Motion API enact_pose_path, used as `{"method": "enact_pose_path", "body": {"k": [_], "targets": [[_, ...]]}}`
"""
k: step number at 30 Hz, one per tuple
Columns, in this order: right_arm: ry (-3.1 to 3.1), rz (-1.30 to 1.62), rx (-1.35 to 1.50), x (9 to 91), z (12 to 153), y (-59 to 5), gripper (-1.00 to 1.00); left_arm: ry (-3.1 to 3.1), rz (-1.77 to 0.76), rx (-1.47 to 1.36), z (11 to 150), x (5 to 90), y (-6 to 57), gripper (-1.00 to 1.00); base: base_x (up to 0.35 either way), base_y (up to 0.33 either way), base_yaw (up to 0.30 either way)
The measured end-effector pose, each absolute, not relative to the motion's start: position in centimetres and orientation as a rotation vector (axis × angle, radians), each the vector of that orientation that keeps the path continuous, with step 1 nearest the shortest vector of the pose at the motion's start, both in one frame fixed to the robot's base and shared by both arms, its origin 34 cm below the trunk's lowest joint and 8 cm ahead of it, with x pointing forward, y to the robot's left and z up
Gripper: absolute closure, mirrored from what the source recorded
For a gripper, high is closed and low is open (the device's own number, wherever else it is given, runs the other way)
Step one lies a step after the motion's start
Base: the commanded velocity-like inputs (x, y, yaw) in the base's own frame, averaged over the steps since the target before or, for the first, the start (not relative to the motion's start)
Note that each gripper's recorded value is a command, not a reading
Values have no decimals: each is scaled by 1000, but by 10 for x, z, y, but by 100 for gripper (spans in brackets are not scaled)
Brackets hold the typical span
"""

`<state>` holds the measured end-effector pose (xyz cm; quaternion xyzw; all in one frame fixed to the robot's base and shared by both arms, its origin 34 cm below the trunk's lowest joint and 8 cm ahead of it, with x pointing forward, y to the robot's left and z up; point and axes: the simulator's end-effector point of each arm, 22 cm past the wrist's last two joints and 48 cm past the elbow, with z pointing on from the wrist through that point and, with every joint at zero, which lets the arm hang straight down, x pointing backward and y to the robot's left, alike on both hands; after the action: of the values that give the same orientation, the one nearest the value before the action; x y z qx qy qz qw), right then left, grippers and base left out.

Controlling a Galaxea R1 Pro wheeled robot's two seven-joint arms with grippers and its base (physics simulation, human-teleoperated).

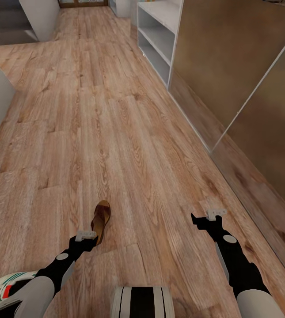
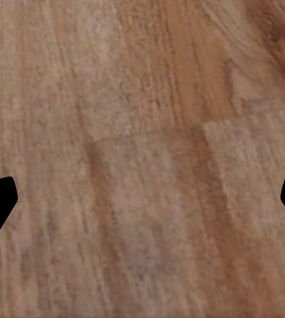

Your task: Pick up the two gym shoes and the two sandals from the corridor floor and place them onto the hallstand (shoe rack) in the corridor, making sure they are on the rack and not on the floor. Arrange them so the two gym shoes are next to each other and the two sandals are next to each other.

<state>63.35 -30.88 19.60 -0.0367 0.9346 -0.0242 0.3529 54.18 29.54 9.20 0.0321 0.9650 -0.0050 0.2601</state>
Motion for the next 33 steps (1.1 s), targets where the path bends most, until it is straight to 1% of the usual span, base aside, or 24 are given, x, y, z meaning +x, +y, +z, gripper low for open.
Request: {"method": "enact_pose_path", "body": {"k": [19,23,33], "targets": [[2410,-64,-96,636,198,-310,-100,2606,-29,140,93,544,284,-100,0,0,-6],[2410,-64,-96,636,199,-310,-100,2606,-31,141,92,545,283,-100,0,0,-108],[2410,-64,-96,636,199,-310,-100,2606,-30,142,92,545,283,-100,0,0,-185]]}}
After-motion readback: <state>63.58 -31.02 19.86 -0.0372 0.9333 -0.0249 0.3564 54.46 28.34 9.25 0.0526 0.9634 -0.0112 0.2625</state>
